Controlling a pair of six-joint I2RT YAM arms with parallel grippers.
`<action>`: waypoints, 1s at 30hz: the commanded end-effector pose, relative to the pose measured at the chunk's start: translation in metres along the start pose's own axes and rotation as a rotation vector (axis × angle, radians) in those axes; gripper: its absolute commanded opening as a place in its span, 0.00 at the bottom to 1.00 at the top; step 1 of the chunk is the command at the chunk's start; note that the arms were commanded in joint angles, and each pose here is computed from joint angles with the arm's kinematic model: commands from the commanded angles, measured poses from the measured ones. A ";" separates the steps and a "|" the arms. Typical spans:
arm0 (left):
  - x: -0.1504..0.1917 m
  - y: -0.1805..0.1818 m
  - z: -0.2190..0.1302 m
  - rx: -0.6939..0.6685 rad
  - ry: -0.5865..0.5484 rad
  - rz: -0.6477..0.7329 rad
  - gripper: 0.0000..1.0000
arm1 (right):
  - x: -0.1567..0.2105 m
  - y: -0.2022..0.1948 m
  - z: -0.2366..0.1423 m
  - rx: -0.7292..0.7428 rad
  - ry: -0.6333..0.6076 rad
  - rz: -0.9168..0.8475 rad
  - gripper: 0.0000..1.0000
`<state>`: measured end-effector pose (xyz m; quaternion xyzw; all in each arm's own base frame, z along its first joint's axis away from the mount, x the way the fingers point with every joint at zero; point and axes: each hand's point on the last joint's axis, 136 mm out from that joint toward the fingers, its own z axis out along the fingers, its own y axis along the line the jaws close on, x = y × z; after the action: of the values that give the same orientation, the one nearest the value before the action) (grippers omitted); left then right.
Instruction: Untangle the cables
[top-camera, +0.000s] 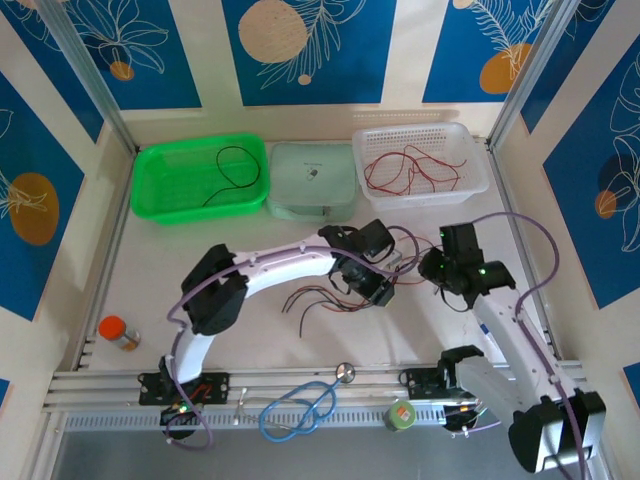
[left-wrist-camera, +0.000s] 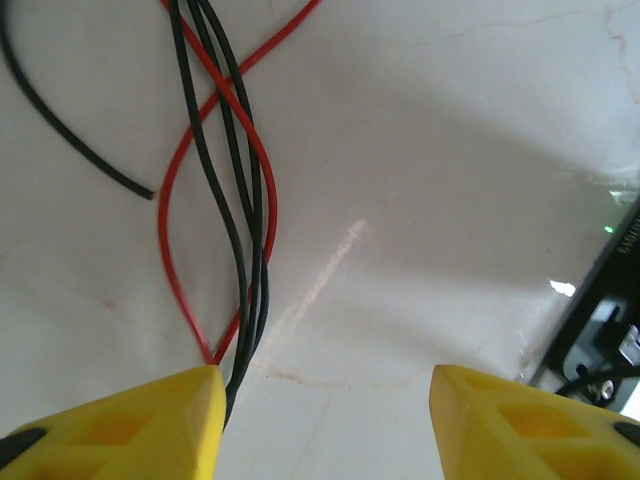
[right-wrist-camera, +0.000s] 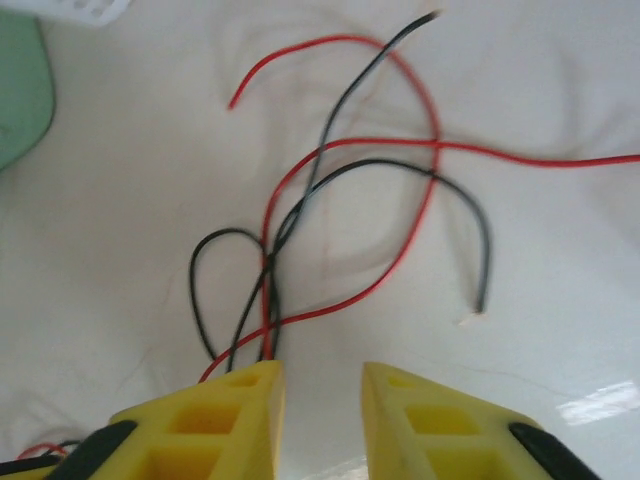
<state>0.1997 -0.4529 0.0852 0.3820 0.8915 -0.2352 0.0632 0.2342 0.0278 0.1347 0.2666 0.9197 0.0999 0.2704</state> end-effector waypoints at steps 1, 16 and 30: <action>-0.013 -0.010 0.008 0.047 -0.008 0.007 0.52 | 0.001 -0.010 -0.011 -0.021 0.005 0.059 0.22; -0.021 0.020 0.036 -0.106 0.024 0.016 0.41 | -0.001 -0.009 -0.017 -0.072 0.011 0.072 0.09; -0.019 0.032 0.051 -0.150 0.043 0.005 0.29 | 0.000 -0.010 -0.020 -0.079 0.009 0.067 0.06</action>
<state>0.2282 -0.4691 0.0342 0.3817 0.9055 -0.1730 0.0661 0.2237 0.0152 0.1483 0.2940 0.9032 0.1379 0.2806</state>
